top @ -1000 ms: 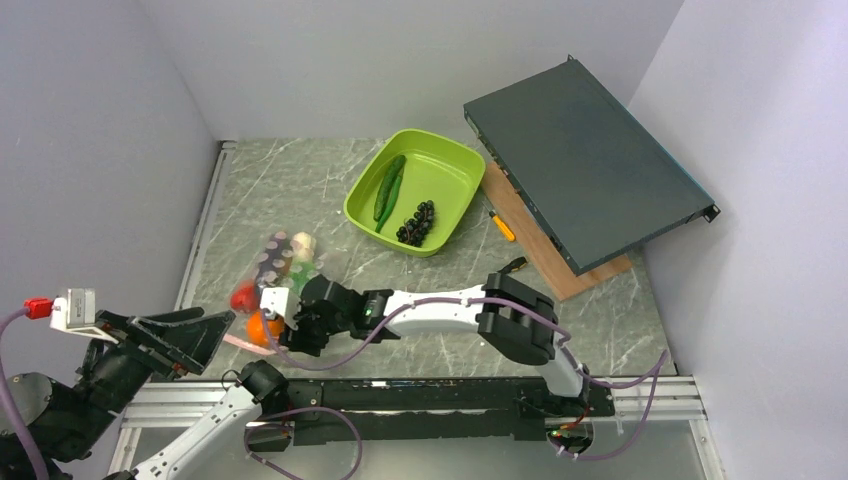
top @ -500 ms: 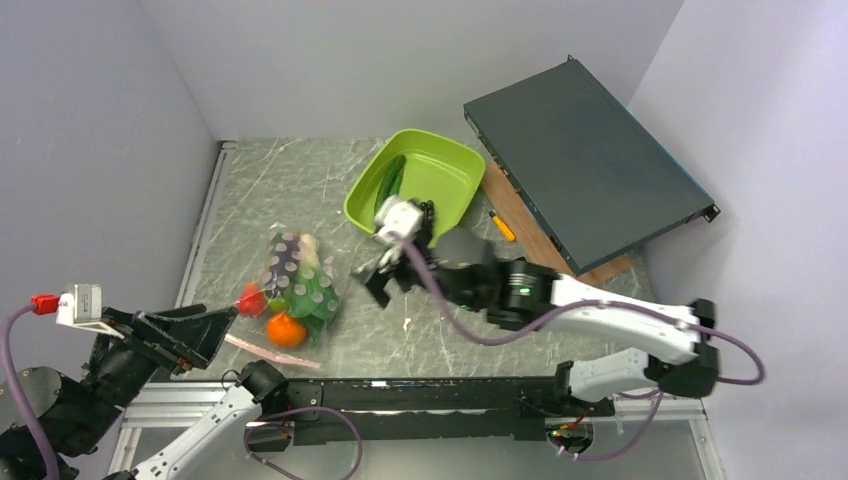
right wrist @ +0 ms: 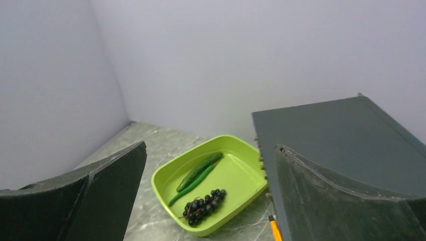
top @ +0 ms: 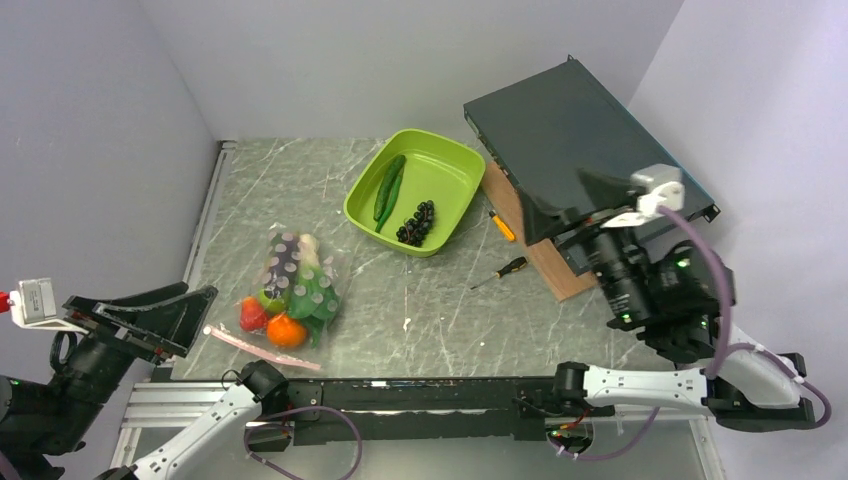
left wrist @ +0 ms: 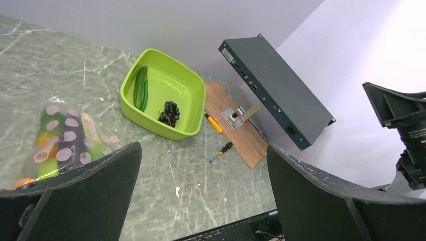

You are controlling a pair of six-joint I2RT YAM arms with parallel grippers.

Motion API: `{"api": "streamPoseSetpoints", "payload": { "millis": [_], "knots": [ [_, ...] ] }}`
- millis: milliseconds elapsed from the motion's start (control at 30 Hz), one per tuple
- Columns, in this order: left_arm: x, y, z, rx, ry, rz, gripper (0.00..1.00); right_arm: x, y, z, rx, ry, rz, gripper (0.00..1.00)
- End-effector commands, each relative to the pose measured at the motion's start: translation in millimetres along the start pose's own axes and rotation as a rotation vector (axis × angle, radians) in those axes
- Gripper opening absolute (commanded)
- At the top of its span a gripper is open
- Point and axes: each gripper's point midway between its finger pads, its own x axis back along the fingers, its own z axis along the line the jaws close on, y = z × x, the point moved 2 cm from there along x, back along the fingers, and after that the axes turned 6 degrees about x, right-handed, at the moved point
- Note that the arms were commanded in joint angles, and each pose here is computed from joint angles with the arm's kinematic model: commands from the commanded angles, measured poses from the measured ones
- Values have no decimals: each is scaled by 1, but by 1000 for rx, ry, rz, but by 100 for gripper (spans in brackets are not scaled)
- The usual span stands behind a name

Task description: Place the food in the zip-top bag and seal the zipper

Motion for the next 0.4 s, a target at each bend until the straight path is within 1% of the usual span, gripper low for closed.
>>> {"api": "streamPoseSetpoints", "payload": {
  "millis": [0, 100, 267, 367],
  "knots": [
    [-9, 12, -7, -13, 5, -42, 100, 7, 7, -33, -19, -162, -17, 100],
    [-10, 10, -3, -7, 19, -41, 100, 12, 7, -41, -45, -185, -22, 100],
    [-9, 6, 1, -4, 23, -41, 100, 13, 9, -39, -53, -152, -26, 100],
    [-9, 5, 1, -11, 15, -43, 100, 12, 12, -40, -64, -164, 15, 100]
  ]
}}
